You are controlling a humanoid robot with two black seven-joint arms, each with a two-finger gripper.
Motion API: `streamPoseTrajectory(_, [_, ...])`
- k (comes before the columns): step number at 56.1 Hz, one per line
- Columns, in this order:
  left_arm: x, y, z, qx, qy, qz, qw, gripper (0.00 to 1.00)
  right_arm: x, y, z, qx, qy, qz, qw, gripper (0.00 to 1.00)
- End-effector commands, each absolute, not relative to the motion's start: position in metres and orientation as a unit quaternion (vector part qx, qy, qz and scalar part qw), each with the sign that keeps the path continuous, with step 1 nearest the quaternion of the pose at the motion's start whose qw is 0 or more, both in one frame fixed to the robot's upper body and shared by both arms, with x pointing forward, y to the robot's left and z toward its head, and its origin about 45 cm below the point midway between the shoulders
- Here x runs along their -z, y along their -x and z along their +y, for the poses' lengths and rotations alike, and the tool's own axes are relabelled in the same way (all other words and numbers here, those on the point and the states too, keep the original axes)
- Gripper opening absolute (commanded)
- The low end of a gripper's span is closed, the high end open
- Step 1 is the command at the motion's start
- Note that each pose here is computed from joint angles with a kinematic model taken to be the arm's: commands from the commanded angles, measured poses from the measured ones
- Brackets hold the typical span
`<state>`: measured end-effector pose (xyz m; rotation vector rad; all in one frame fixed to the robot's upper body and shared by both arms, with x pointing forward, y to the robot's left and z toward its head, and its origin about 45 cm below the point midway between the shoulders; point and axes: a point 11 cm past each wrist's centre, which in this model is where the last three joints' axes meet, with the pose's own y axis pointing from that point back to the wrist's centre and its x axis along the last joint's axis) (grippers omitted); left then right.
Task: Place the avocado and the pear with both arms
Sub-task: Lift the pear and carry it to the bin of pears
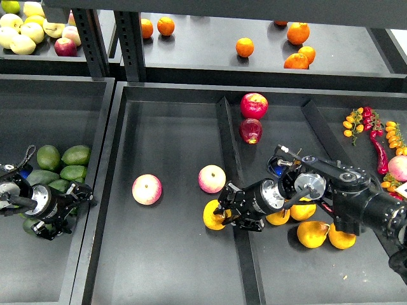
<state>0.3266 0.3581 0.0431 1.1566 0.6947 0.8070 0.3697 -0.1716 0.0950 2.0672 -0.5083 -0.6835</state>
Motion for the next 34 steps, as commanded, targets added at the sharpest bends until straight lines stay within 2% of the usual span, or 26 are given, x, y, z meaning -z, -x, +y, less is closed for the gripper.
streamPoseTrajectory(1, [-0.044,-0.328,0.358,-0.366,-0.517,0.313,0.707,1.00,-0.100,-0.373,-0.174,0.277,-0.833,-0.209,0.431,0.20])
streamPoseTrajectory(9, [-0.044,-0.328,0.358,-0.367,-0.516,0.313,0.708,1.00,-0.111,-0.376,-0.169,0.282,-0.840,-0.206,0.415,0.19])
streamPoseTrajectory(34, [-0.043,-0.329,0.357,-0.369,-0.515,0.316,0.706,1.00,-0.157,-0.388,-0.238,0.317,-0.822,-0.255,0.398,0.19])
